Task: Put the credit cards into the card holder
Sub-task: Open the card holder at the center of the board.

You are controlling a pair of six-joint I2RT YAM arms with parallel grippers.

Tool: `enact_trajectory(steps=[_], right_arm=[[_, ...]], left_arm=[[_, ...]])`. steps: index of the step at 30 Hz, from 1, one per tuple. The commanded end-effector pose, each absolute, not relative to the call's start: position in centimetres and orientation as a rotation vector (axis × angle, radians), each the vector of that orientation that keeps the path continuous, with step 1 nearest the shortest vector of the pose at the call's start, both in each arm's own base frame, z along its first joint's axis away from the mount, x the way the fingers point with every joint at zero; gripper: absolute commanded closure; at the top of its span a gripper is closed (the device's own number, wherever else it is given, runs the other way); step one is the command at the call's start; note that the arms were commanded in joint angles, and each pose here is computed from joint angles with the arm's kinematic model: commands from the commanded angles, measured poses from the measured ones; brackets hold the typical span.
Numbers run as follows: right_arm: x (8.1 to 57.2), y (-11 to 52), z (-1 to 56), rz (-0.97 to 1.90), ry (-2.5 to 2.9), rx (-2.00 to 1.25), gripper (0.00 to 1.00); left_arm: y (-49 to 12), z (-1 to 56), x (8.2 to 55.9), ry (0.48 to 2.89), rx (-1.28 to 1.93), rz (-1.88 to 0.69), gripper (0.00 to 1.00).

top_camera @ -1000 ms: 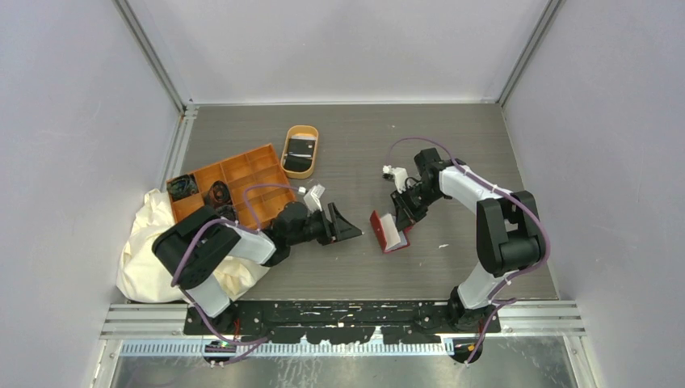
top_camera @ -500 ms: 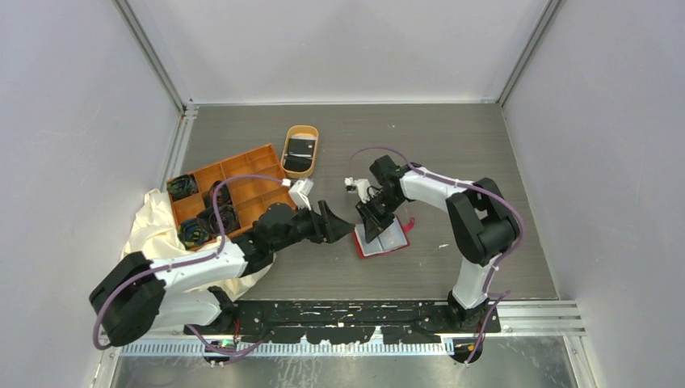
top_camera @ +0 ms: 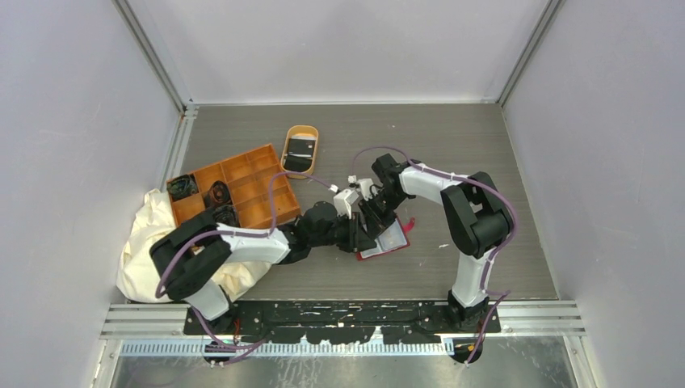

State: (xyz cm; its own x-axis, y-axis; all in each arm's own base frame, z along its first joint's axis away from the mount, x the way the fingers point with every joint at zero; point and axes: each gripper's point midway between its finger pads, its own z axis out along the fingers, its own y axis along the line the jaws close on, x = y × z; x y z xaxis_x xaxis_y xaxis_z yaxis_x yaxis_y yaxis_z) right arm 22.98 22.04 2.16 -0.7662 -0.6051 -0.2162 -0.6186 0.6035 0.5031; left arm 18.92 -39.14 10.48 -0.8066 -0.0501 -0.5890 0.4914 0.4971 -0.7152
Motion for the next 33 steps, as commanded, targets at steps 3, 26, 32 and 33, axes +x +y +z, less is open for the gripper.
enact_trajectory(steps=[3,26,32,33], right_arm=[[24.8,21.4,5.3,0.973,2.712,-0.980,0.84],[26.6,13.5,3.7,0.618,2.864,-0.840,0.63],[25.6,13.7,2.6,0.682,2.930,-0.846,0.57],[25.4,13.8,2.4,0.697,2.943,-0.847,0.57]], left_arm=[[-39.6,7.3,20.4,2.207,0.362,-1.224,0.82],[-36.1,2.7,20.7,2.307,0.248,-1.128,0.83],[-36.5,3.0,20.8,2.302,0.257,-1.139,0.83],[-36.5,3.1,20.8,2.301,0.258,-1.142,0.83]])
